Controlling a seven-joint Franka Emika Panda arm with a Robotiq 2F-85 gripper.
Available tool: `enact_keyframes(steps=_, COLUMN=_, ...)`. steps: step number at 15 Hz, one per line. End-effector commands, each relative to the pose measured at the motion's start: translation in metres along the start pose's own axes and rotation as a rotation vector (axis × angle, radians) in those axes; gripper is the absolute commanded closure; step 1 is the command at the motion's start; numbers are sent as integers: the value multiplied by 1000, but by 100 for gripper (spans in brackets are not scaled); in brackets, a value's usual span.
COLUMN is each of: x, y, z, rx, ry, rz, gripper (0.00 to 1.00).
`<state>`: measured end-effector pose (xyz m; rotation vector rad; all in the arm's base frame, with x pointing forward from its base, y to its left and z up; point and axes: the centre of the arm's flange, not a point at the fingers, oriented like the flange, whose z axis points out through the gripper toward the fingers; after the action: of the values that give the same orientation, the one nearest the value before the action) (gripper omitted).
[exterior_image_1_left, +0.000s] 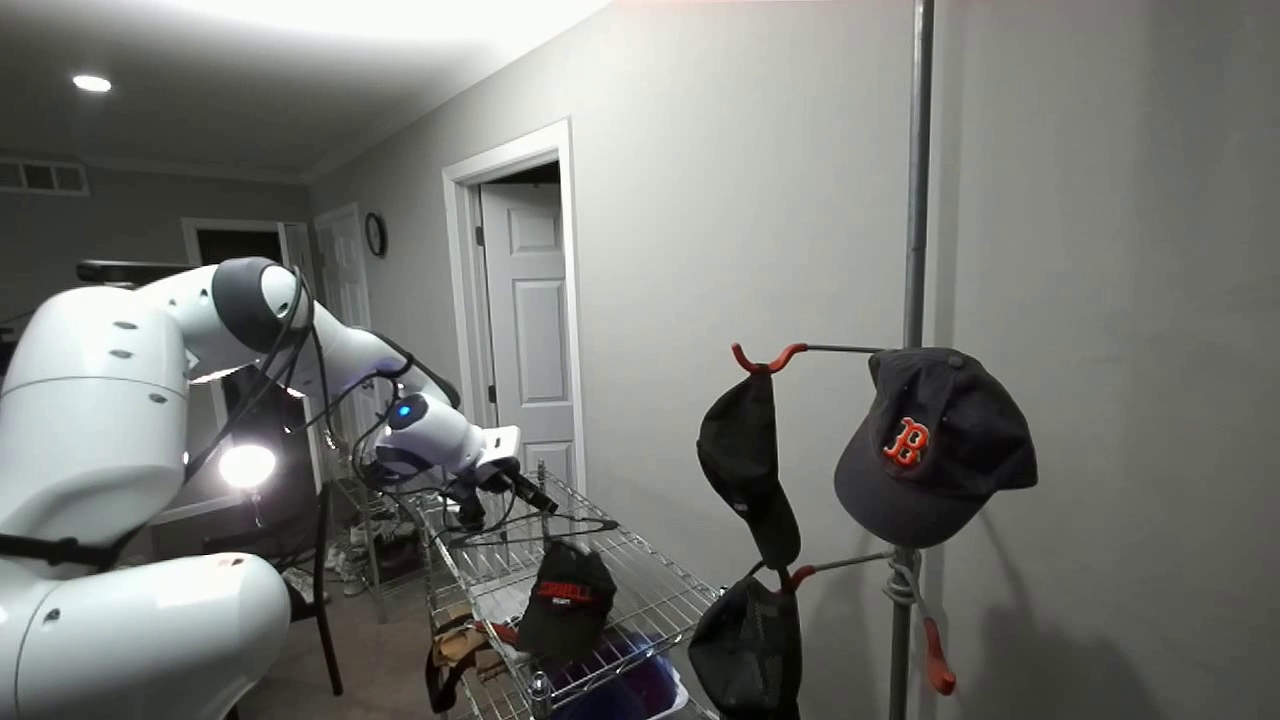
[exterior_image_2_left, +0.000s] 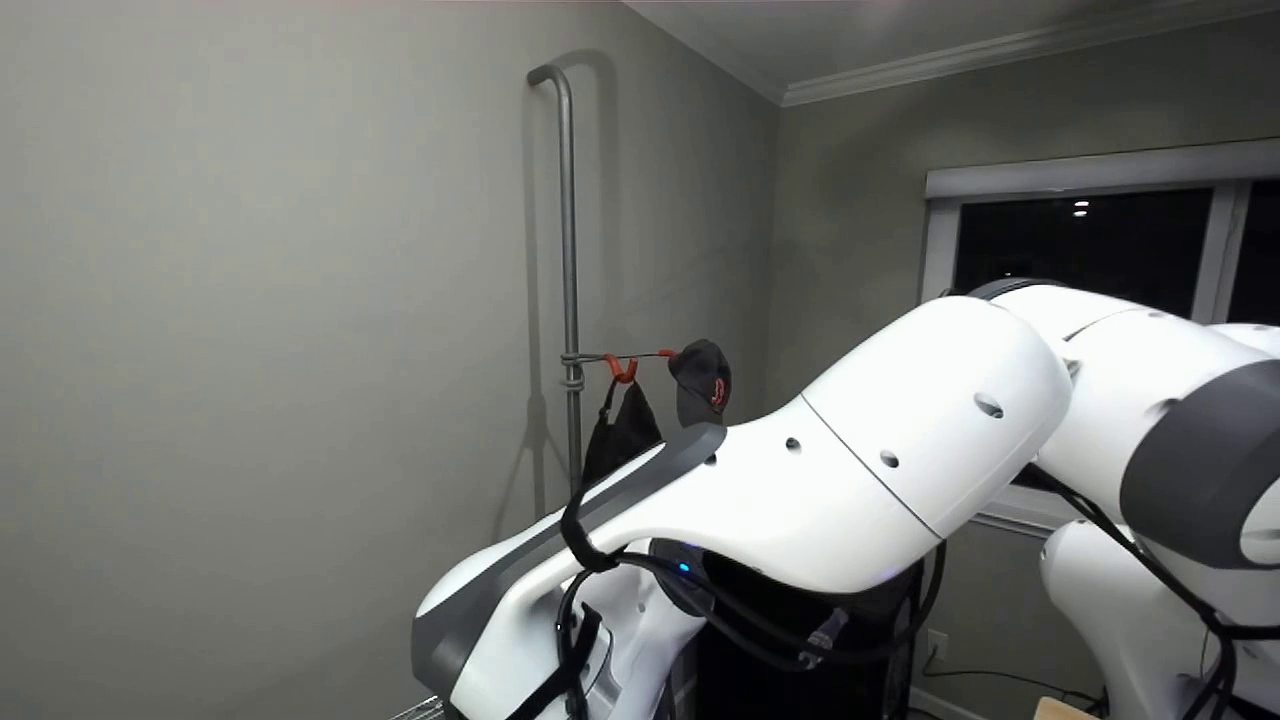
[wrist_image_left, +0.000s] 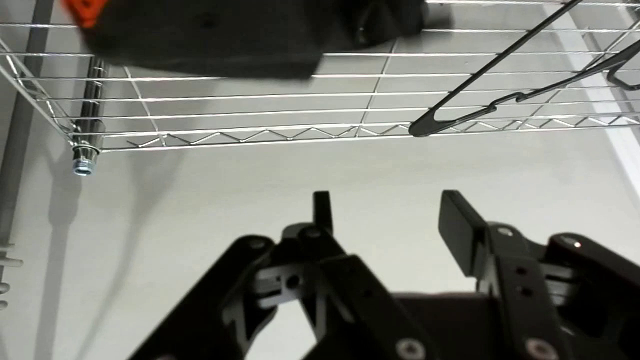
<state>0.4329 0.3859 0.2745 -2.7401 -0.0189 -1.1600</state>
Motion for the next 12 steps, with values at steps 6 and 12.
enact_keyframes(steps=6, x=58, y=33, z=-22, rx=-55, ry=-1, rz=77, gripper=0)
enact_keyframes(steps=12, x=75, y=144, z=-61, rx=-262, ry=52, rz=43, gripper=0)
